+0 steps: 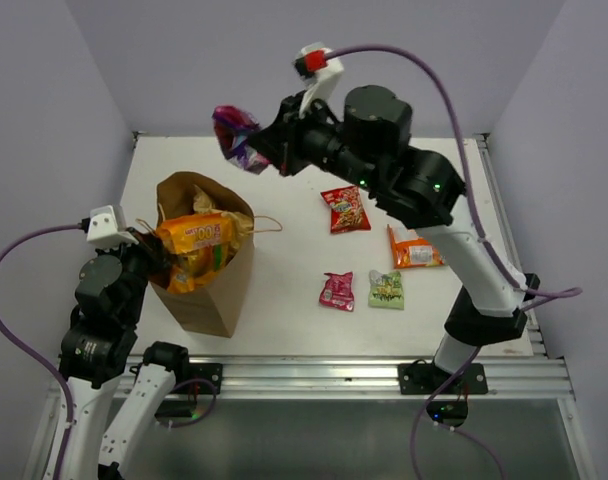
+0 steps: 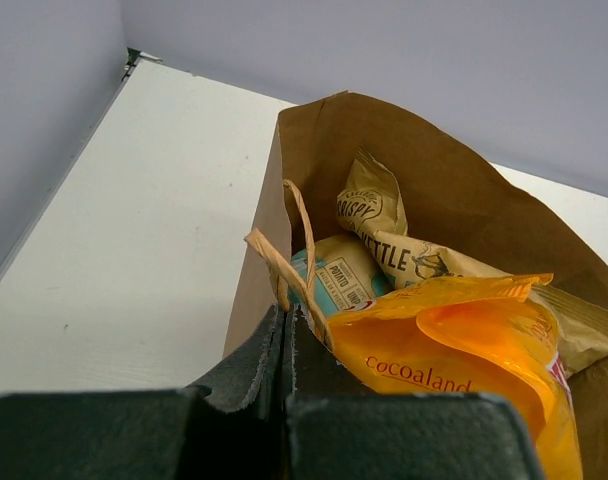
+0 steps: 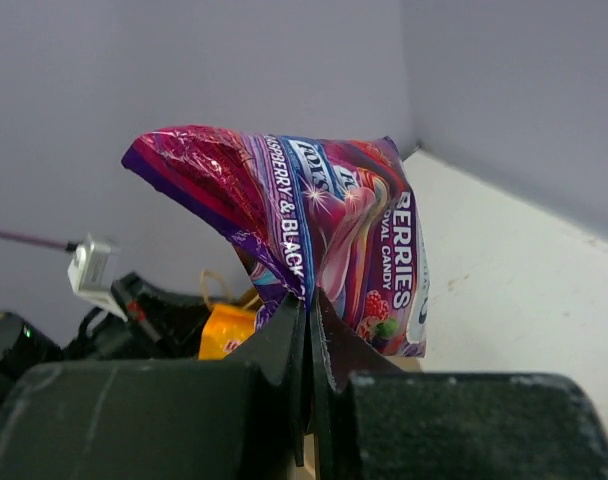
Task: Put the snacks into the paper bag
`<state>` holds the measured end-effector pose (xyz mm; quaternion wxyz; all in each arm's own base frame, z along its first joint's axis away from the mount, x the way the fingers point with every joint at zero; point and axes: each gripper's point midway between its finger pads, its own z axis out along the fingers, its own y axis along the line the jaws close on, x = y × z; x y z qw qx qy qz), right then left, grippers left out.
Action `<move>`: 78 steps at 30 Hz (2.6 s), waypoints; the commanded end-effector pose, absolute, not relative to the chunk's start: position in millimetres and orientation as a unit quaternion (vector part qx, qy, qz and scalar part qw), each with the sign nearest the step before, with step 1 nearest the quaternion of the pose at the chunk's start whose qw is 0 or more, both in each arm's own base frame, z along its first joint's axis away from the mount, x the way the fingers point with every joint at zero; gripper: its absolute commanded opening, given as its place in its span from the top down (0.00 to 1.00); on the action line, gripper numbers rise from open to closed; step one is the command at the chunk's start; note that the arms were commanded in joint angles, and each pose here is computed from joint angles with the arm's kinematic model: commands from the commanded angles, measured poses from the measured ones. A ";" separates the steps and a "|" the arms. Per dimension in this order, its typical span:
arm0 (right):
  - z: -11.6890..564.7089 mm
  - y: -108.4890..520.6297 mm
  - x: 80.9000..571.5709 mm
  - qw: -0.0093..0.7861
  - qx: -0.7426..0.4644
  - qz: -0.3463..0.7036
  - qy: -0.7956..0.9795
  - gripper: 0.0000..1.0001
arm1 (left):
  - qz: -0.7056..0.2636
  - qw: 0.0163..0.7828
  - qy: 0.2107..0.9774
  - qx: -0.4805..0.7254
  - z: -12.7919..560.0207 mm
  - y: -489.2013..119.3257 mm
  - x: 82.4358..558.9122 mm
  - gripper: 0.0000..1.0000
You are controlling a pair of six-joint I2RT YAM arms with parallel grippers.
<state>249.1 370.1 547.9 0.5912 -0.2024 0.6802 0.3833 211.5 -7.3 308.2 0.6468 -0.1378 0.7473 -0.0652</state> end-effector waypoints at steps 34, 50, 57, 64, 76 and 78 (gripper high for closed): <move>315.8 480.7 187.3 0.352 -0.386 0.252 0.814 0.39 | -0.099 0.661 0.734 -0.121 326.8 -18.9 211.0 1.00; 505.7 257.7 240.7 0.634 -0.149 0.135 0.746 0.06 | -0.098 0.660 0.734 -0.122 327.3 -18.2 210.2 1.00; 356.0 214.8 314.2 0.501 -0.091 0.061 0.859 0.06 | -0.105 0.656 0.738 -0.116 320.8 -22.9 213.5 1.00; 253.2 193.5 380.7 0.420 -0.047 0.023 0.906 0.08 | -0.090 0.657 0.740 -0.113 320.3 -18.5 212.6 1.00; 139.4 195.9 454.2 0.330 -0.058 0.036 0.941 0.14 | -0.078 0.652 0.745 -0.115 314.4 -16.0 216.8 1.00; 126.3 195.1 460.6 0.321 -0.056 0.034 0.945 0.15 | -0.076 0.652 0.746 -0.114 314.1 -15.4 217.2 1.00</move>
